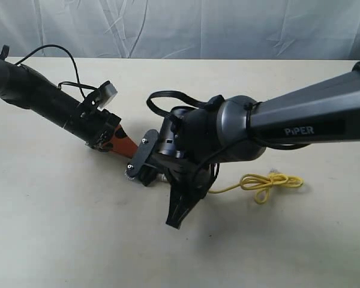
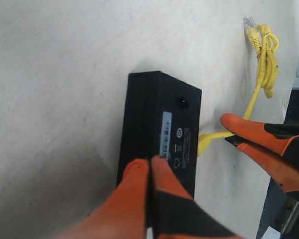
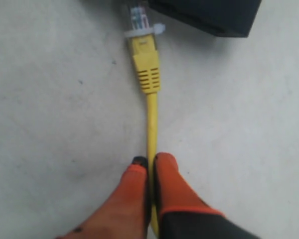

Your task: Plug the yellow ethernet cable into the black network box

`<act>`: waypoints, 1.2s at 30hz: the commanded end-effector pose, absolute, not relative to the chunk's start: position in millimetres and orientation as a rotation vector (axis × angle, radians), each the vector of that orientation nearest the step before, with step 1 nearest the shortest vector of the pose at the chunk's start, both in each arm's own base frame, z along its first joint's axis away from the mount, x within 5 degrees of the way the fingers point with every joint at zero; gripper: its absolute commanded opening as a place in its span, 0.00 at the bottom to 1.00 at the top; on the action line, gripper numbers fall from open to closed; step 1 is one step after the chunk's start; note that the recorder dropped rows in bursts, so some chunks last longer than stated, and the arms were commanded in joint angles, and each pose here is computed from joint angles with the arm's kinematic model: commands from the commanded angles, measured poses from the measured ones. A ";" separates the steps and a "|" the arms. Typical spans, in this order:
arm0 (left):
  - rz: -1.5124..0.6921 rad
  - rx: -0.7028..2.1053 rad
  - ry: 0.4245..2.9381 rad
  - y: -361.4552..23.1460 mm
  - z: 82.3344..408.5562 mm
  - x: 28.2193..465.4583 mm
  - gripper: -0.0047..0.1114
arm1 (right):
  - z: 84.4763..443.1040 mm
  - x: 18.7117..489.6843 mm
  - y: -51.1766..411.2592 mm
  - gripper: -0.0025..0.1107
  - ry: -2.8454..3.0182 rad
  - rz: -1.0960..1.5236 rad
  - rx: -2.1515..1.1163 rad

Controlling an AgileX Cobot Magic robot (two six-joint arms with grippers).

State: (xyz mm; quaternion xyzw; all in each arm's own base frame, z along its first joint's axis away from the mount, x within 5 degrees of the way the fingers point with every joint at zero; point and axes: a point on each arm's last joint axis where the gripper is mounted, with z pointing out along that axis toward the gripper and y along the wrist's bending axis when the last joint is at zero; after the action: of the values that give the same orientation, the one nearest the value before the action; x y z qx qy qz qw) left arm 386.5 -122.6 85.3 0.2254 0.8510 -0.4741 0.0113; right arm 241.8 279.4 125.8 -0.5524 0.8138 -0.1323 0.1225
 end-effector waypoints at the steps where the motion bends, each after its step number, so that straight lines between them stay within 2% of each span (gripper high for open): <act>1: -1.485 0.686 2.668 -123.0 79.3 385.6 0.04 | 129.0 243.8 280.1 0.02 2.358 -0.389 -1.599; 36: -1.485 0.686 2.668 -123.0 79.3 385.6 0.04 | 136.3 241.7 280.9 0.02 2.316 -0.360 -1.665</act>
State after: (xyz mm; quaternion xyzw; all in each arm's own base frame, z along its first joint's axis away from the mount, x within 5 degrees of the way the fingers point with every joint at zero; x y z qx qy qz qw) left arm 386.6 -122.6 85.3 0.2248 0.8509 -0.4747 0.0117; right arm 240.8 279.8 132.0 -0.5728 0.8002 -0.1272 0.1243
